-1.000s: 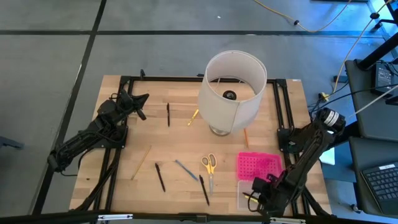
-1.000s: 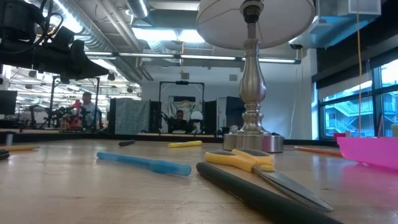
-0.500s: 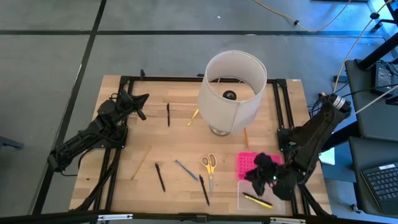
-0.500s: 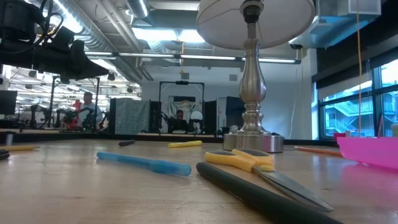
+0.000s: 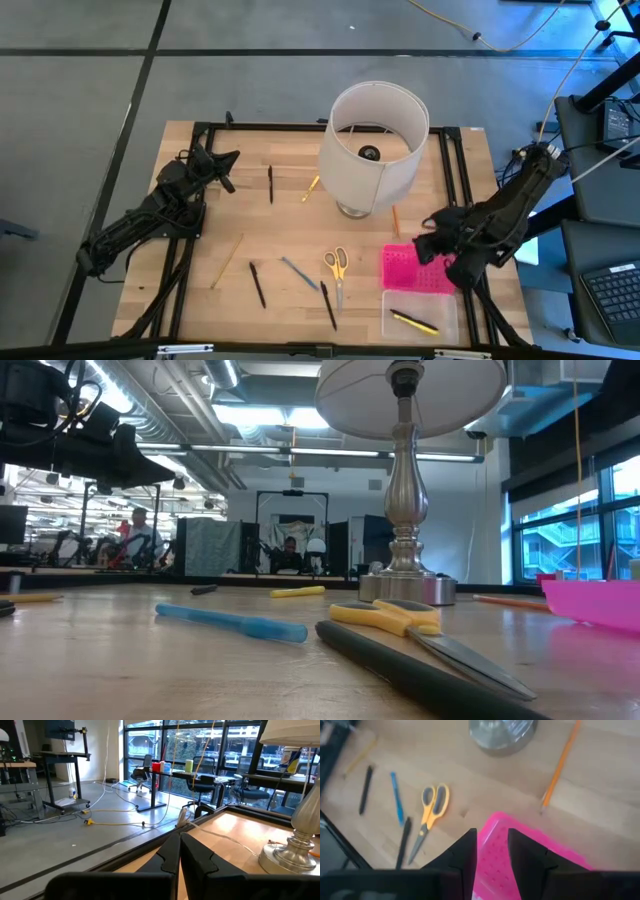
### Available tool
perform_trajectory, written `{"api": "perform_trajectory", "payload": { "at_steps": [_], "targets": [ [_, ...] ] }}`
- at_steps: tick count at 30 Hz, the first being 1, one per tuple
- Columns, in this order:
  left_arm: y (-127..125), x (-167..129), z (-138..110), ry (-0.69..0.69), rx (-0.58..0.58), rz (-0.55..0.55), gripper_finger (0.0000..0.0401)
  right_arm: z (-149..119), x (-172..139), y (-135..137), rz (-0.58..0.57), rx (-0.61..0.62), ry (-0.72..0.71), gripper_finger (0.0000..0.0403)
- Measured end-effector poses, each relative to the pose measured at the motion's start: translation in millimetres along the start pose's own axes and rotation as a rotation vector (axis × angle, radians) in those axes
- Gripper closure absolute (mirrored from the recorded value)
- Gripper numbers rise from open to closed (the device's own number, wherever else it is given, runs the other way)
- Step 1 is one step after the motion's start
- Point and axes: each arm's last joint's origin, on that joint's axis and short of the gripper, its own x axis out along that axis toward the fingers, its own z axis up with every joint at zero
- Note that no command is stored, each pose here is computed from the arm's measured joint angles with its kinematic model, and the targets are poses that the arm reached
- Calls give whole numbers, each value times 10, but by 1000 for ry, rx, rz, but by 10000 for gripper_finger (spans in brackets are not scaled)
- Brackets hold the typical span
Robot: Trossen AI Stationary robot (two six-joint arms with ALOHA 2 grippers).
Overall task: Pick & place school supplies into a supply box
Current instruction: Put the yellow pencil into the supply box
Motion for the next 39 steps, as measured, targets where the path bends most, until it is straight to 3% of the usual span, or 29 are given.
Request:
{"api": "perform_trajectory", "payload": {
  "at_steps": [18,30,39],
  "targets": [
    [0,0,-1,0,0,1,395,297,215,-948,78,201,-70,289],
    [19,-1,10,-15,-1,69,395,478,247,-1018,74,415,-90,289],
    [34,-3,41,-51,-4,127,395,620,348,-1006,-34,405,-164,289]
  ]
}}
